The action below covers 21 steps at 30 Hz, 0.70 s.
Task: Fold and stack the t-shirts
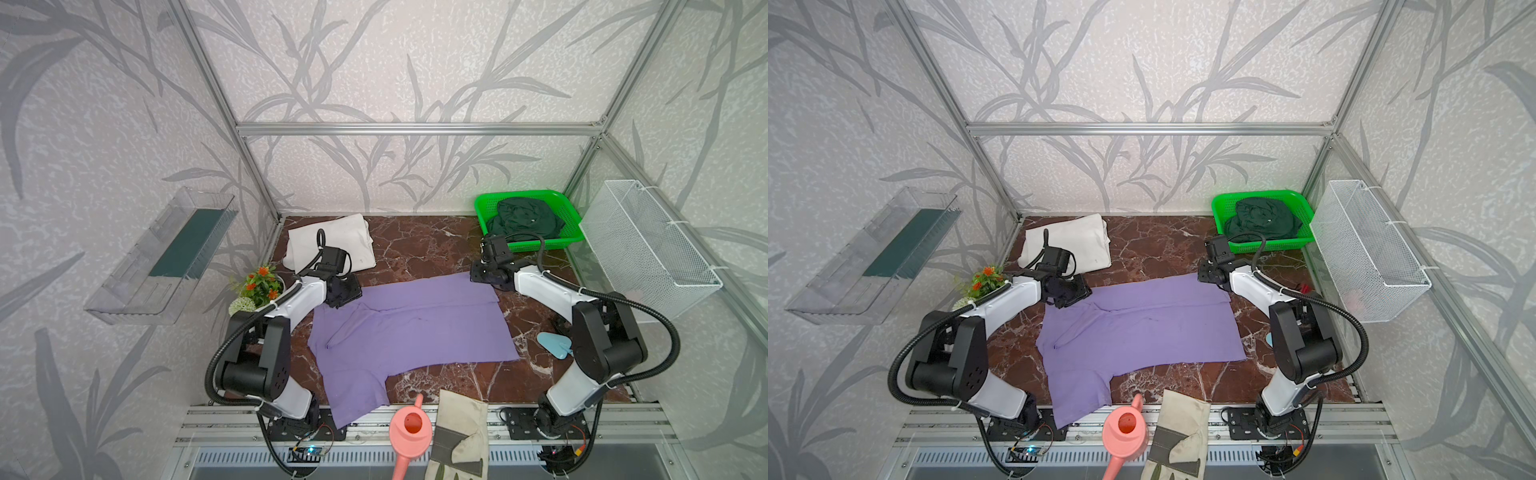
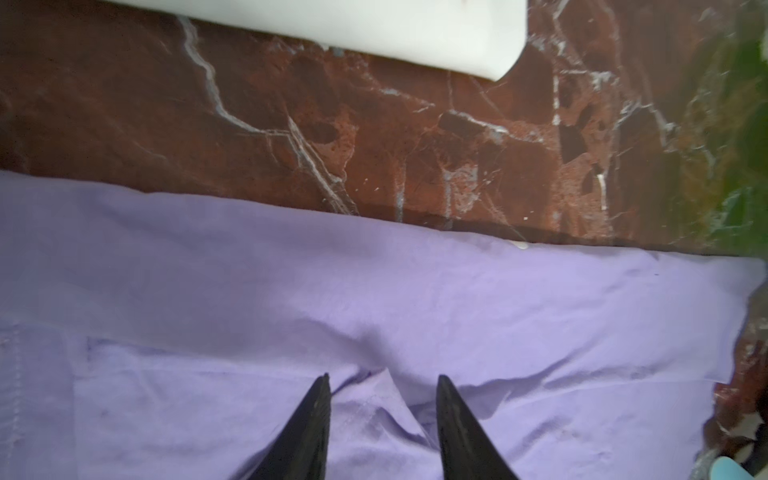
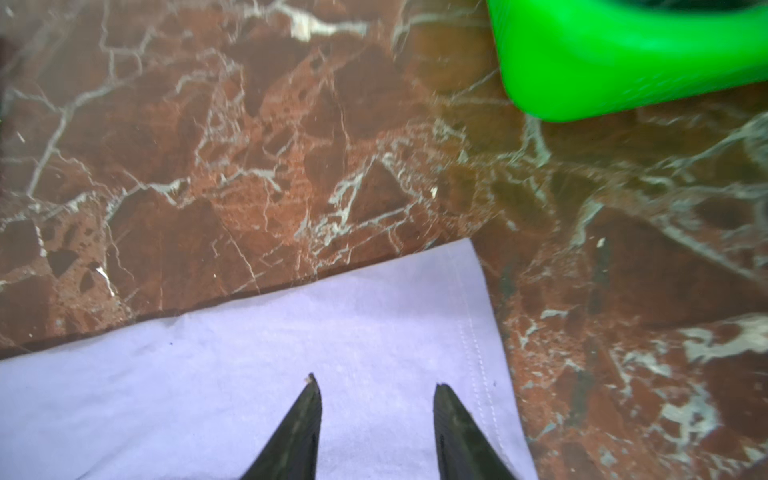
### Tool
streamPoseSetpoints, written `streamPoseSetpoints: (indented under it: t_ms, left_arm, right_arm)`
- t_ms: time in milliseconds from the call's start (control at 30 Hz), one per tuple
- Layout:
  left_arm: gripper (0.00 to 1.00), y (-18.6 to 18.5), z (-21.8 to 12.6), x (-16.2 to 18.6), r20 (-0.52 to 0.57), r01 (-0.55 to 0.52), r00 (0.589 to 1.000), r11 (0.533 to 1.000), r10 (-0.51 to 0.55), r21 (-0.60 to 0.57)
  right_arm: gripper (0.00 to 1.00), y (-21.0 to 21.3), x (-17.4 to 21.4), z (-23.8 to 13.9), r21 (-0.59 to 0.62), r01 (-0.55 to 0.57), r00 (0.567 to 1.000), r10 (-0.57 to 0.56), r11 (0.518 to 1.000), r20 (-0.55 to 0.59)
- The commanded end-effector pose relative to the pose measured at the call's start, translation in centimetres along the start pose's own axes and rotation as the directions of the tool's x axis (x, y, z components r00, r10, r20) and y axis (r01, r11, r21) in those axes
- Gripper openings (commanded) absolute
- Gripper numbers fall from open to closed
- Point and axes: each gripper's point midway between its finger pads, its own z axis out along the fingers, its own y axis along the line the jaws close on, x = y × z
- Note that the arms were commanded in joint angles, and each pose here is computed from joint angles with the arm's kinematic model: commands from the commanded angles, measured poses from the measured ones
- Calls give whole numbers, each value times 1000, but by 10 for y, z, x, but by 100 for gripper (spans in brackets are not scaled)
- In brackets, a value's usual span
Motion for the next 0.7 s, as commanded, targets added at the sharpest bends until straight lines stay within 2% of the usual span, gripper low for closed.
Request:
streamPoseSetpoints:
  t_ms: [0, 300, 467, 567, 667]
  left_arm:
    - [43, -5, 9, 1, -31, -52, 998, 999, 52, -11]
    - [44, -15, 33, 18, -143, -117, 983, 993, 112, -27]
    - [42, -13, 23, 48, -244, -141, 960, 990, 133, -12]
    - [41, -20, 8, 77, -352, -151, 921, 986, 167, 73]
    - [40, -40, -13, 107, -453, -126, 863, 964, 223, 235]
  right_arm:
    - [46, 3, 26, 15, -22, 9, 993, -11, 1000, -116]
    - [46, 5, 35, 21, -35, 12, 989, -17, 999, -148]
    - [46, 6, 34, 23, -39, 22, 988, -28, 999, -151]
    - [46, 8, 34, 24, -46, 26, 988, -32, 999, -151]
    - [46, 9, 33, 26, -48, 30, 987, -37, 998, -154]
